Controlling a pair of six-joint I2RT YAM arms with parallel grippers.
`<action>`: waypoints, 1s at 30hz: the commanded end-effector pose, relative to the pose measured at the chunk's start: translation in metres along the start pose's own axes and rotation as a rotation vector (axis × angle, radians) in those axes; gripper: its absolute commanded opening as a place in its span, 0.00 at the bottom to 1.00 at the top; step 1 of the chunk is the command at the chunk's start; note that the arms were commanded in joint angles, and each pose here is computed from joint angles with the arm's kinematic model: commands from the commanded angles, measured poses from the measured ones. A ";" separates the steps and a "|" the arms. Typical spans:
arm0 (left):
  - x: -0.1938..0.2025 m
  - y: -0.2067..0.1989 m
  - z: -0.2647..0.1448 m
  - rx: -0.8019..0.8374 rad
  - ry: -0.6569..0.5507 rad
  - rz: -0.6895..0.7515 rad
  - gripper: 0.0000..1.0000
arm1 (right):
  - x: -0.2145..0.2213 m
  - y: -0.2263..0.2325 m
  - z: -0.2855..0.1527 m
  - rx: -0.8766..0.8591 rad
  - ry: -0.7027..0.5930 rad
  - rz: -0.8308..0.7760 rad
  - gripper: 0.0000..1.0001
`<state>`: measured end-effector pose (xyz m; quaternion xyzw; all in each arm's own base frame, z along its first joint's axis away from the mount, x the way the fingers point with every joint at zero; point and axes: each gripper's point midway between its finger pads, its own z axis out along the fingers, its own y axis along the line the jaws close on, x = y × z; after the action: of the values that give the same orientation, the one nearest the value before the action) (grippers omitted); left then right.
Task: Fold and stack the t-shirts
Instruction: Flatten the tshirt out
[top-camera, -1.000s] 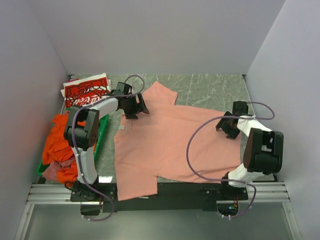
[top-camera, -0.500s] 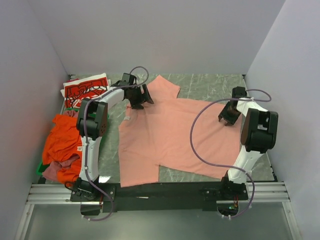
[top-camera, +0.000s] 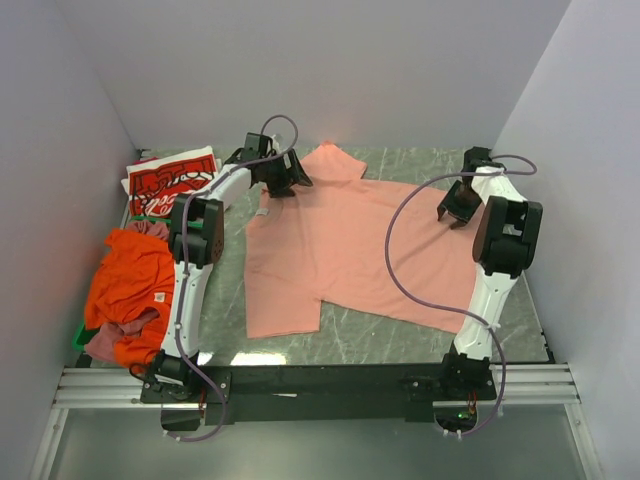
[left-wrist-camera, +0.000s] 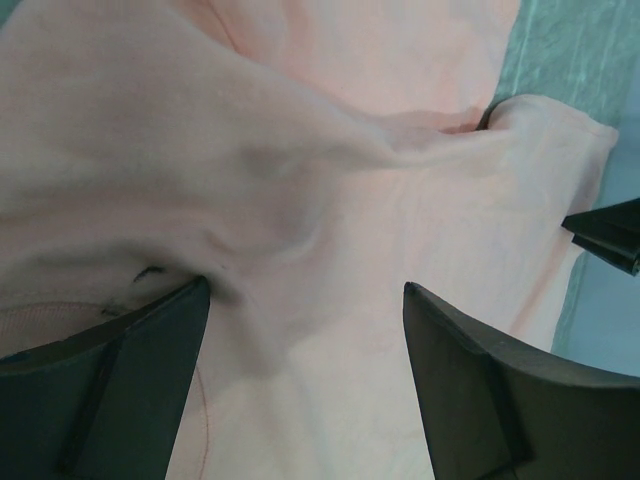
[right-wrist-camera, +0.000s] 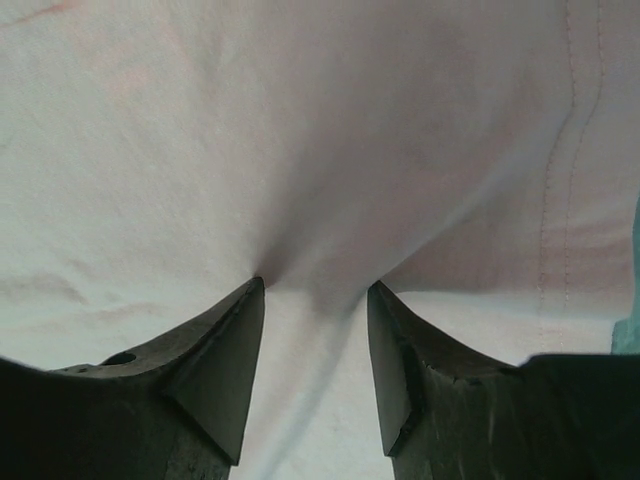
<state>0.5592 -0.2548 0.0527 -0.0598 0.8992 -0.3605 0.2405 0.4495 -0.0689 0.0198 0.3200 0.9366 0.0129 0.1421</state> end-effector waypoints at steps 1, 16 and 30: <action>0.006 0.018 0.018 0.002 0.008 0.016 0.85 | -0.015 0.006 -0.007 0.006 -0.003 -0.019 0.53; -0.045 -0.100 -0.089 0.170 -0.194 0.220 0.87 | -0.021 0.037 -0.117 -0.237 -0.192 -0.088 0.65; 0.072 -0.030 -0.114 -0.031 -0.033 0.081 0.86 | 0.092 0.021 -0.091 -0.304 -0.037 -0.079 0.64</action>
<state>0.4521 -0.2365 0.1361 -0.0125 0.8859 -0.3633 0.2882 0.3601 0.0009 0.0723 0.2623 0.9424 0.1183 0.1706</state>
